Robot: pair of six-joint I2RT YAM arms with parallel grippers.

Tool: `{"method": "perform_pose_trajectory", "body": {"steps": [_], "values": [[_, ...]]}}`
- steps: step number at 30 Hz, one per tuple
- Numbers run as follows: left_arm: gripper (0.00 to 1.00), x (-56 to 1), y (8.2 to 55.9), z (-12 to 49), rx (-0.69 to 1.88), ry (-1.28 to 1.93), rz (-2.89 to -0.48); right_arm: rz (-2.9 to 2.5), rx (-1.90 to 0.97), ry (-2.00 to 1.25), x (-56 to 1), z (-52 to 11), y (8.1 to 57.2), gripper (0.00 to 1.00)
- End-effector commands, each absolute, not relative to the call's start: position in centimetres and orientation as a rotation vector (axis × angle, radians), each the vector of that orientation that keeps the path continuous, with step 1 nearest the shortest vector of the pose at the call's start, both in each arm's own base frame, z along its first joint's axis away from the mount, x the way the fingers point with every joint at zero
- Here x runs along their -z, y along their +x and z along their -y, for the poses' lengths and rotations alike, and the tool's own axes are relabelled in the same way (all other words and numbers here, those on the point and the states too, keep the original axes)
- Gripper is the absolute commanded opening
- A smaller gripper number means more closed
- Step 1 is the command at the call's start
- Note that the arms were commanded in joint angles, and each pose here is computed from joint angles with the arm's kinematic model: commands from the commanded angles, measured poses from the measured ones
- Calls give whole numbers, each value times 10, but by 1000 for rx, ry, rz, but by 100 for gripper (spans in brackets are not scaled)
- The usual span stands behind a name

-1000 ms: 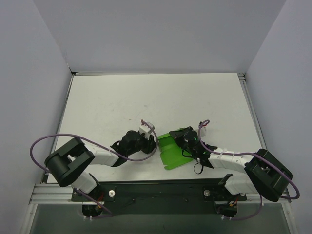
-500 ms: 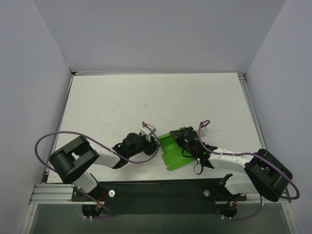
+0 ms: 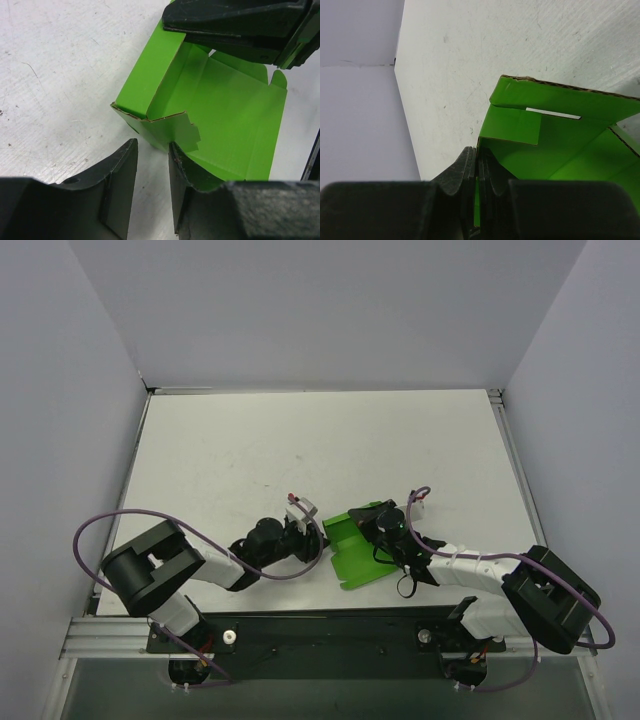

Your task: Fold the paper box

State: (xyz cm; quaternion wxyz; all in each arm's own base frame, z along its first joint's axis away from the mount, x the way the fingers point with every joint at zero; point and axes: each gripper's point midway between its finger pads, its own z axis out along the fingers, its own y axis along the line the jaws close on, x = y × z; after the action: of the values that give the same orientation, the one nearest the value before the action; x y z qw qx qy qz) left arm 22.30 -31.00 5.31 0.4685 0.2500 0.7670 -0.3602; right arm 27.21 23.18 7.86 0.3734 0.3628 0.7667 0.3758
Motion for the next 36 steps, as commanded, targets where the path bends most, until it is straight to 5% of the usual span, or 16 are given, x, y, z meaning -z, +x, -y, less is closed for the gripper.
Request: {"method": "perform_pose_trajectory", "body": {"steps": [1, 36], "values": [[41, -81, 226, 321, 956, 584, -1772, -1966, -946, 895, -80, -231, 269, 0], [44, -58, 253, 310, 792, 371, -1863, -1945, -945, 868, -84, -234, 261, 0]]}}
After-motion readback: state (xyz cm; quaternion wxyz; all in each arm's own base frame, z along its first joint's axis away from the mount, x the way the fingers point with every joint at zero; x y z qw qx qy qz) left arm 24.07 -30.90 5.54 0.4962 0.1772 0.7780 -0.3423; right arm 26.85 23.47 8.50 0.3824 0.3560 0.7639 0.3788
